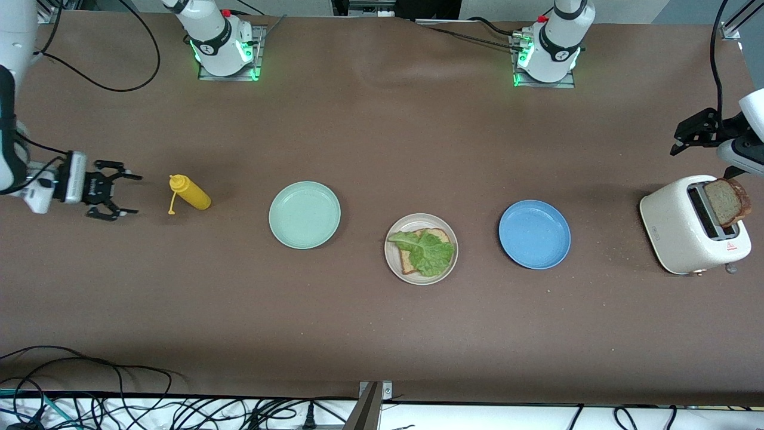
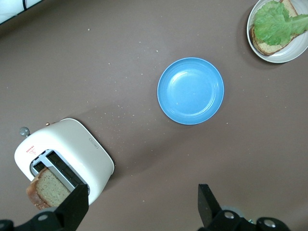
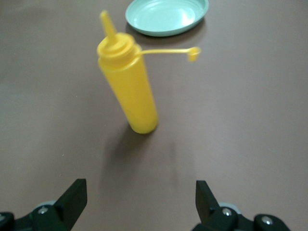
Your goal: Make sandwich on beige plate with both arms
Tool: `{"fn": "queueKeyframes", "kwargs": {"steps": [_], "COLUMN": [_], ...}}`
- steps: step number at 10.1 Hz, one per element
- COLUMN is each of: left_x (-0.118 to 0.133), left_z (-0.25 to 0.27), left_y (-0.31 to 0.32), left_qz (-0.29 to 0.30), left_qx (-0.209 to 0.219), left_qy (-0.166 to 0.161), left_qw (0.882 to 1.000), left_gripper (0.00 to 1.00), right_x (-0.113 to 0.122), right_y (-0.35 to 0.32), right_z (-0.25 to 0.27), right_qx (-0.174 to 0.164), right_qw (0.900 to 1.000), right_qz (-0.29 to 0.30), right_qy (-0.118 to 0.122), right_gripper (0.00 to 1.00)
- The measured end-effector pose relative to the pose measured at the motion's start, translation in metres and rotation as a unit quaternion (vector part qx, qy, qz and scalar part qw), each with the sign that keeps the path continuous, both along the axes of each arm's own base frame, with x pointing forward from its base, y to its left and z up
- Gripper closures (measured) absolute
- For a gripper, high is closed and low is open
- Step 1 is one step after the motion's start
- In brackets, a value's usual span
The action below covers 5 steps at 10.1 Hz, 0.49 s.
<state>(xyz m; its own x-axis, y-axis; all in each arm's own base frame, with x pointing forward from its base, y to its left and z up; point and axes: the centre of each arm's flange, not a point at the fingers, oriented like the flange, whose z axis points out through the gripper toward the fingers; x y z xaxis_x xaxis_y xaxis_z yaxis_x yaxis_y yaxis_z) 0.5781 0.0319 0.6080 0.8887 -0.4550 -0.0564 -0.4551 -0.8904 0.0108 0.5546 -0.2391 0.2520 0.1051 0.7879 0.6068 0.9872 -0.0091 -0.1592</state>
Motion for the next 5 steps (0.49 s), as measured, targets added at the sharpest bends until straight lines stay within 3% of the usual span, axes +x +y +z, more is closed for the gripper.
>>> {"fn": "queueKeyframes", "kwargs": {"steps": [3,5], "left_x": [0.000,0.000], "left_z": [0.000,0.000], "left_y": [0.000,0.000], "left_qz": [0.000,0.000], "left_qx": [0.000,0.000], "left_qy": [0.000,0.000], "left_qw": [1.000,1.000], "left_gripper": [0.00,0.00], "right_x": [0.042,0.051], "right_y": [-0.003,0.004], "right_z": [0.092,0.132], "right_qx": [-0.059,-0.099], "right_qw": [0.993,0.973], "right_qz": [-0.079,-0.168], "right_qy": [0.064,0.120], "right_gripper": [0.00,0.00]}}
